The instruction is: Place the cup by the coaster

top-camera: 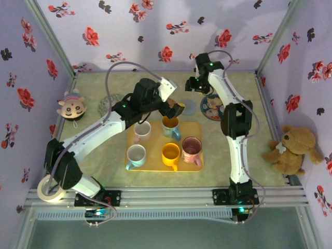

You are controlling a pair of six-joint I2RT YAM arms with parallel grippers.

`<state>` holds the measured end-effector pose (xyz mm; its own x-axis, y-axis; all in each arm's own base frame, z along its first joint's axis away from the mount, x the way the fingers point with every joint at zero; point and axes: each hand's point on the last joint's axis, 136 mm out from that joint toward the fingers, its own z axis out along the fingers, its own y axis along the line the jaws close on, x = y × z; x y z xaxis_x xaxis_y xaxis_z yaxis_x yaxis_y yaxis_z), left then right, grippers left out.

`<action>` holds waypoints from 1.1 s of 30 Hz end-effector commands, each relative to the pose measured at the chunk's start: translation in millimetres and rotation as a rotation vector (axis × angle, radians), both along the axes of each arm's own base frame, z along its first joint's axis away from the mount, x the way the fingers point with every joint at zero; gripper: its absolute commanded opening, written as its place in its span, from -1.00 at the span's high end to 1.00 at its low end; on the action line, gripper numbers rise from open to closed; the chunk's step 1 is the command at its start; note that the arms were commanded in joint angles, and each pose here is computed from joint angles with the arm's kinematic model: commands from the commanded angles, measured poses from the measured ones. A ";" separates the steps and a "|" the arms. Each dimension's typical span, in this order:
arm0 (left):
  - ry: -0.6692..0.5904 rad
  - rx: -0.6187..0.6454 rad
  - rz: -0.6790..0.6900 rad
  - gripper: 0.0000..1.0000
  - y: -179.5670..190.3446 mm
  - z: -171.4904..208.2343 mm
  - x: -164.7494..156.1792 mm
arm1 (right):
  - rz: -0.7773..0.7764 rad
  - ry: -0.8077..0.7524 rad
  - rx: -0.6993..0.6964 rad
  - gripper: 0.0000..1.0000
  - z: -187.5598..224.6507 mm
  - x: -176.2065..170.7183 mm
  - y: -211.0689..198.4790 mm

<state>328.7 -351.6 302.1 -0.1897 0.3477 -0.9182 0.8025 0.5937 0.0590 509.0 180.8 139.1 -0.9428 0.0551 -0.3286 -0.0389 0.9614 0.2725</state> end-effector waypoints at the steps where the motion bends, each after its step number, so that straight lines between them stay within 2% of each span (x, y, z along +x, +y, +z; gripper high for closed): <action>1: -0.023 -0.010 0.122 -1.00 24.3 28.1 0.5 | 0.041 -0.094 0.000 -0.41 52.1 -12.7 -2.4; 8: 0.025 0.004 0.238 -1.00 67.8 43.7 -19.9 | 0.128 -0.196 0.062 -0.80 101.5 -45.3 3.1; 10: 0.079 -0.007 0.270 -1.00 79.1 42.8 -29.0 | 0.165 -0.213 0.087 -0.99 108.1 -58.4 7.2; 16: 0.237 0.023 0.365 -1.00 114.7 29.4 -57.8 | 0.232 -0.274 0.141 -0.99 123.7 -100.4 18.8; 22: 0.402 0.041 0.484 -1.00 144.3 2.4 -82.0 | 0.289 -0.314 0.201 -0.99 119.4 -147.3 32.2; 28: 0.581 0.094 0.561 -1.00 161.0 -31.3 -109.5 | 0.343 -0.328 0.285 -0.99 107.1 -193.1 52.3; 33: 0.663 0.149 0.595 -1.00 166.7 -55.3 -130.4 | 0.376 -0.320 0.303 -0.99 105.1 -220.4 60.3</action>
<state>218.5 -198.9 262.7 -0.7920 0.1623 -0.5885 0.3341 0.9221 -0.1953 294.8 231.5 227.8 -0.7994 -0.1546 -0.5806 -0.4595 0.7800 0.4249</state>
